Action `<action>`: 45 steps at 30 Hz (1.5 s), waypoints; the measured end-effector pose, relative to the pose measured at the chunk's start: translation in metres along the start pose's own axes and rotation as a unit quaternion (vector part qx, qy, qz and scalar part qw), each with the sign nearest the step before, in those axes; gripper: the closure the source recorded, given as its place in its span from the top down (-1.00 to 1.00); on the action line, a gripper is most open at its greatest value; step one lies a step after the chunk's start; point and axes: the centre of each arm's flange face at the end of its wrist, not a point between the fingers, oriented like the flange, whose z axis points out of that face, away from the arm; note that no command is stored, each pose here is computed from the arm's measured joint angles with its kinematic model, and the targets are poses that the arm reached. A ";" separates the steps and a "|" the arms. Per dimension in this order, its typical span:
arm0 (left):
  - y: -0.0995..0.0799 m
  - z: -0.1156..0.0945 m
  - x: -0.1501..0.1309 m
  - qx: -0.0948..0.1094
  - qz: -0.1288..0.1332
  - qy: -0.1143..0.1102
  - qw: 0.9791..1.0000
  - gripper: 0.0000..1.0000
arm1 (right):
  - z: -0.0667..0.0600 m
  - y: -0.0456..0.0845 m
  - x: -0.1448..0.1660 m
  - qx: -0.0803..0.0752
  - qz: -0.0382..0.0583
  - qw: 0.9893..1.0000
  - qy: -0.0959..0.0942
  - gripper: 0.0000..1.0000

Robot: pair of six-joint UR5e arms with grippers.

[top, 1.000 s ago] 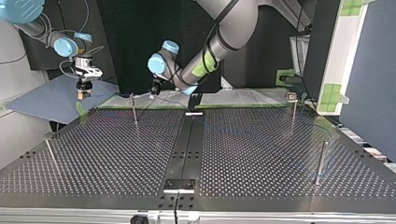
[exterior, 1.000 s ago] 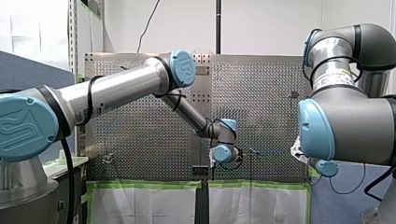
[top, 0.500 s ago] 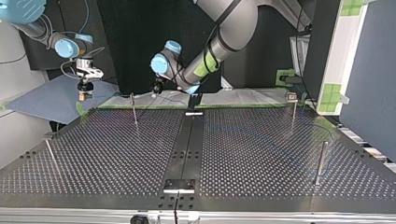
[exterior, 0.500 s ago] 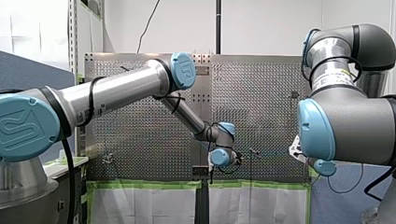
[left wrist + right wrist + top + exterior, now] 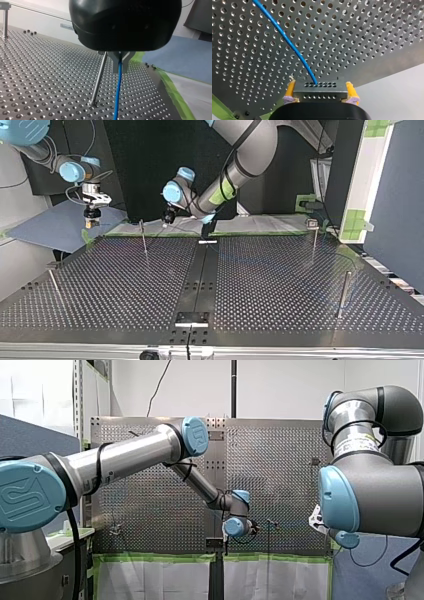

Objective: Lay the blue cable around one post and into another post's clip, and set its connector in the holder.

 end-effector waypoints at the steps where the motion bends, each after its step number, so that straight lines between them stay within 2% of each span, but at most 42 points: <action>1: 0.000 0.001 -0.001 0.000 0.000 -0.001 1.000 -1.00 | 0.000 0.000 0.000 0.001 0.000 1.000 0.000 -1.00; 10: 0.003 0.003 -0.003 -0.002 -0.001 -0.003 1.000 -1.00 | 0.000 -0.003 -0.001 0.004 0.000 1.000 -0.001 -1.00; 12: 0.003 0.003 -0.003 -0.002 -0.001 -0.003 1.000 -0.50 | 0.000 -0.004 -0.002 0.004 -0.001 1.000 -0.001 -1.00; 13: 0.003 0.003 -0.003 -0.003 -0.001 -0.003 1.000 -0.50 | 0.000 -0.005 -0.002 0.004 -0.001 1.000 -0.001 -1.00; 15: 0.004 0.003 -0.004 -0.003 0.000 -0.003 1.000 0.32 | 0.000 -0.005 -0.002 0.005 -0.001 1.000 -0.001 -1.00; 16: 0.004 0.002 -0.004 -0.003 0.000 -0.003 1.000 0.32 | 0.000 -0.006 -0.002 0.005 -0.001 1.000 -0.001 -1.00; 18: 0.004 0.002 -0.003 -0.005 0.000 -0.003 1.000 1.00 | 0.001 -0.006 -0.003 0.006 -0.001 1.000 -0.001 -1.00; 25: 0.005 0.001 -0.004 -0.017 0.002 -0.002 1.000 1.00 | 0.001 -0.008 -0.003 0.007 0.000 1.000 -0.001 -1.00; 32: 0.003 -0.004 -0.001 -0.018 0.016 0.015 1.000 1.00 | 0.002 -0.008 -0.002 0.007 0.000 1.000 -0.002 -1.00; 38: -0.004 -0.015 -0.005 -0.006 0.036 0.034 0.999 1.00 | 0.003 -0.009 -0.003 0.008 0.000 1.000 -0.002 -1.00; 45: -0.013 -0.026 -0.024 0.014 0.044 0.019 0.999 1.00 | 0.002 -0.011 -0.004 0.008 0.000 1.000 -0.004 -1.00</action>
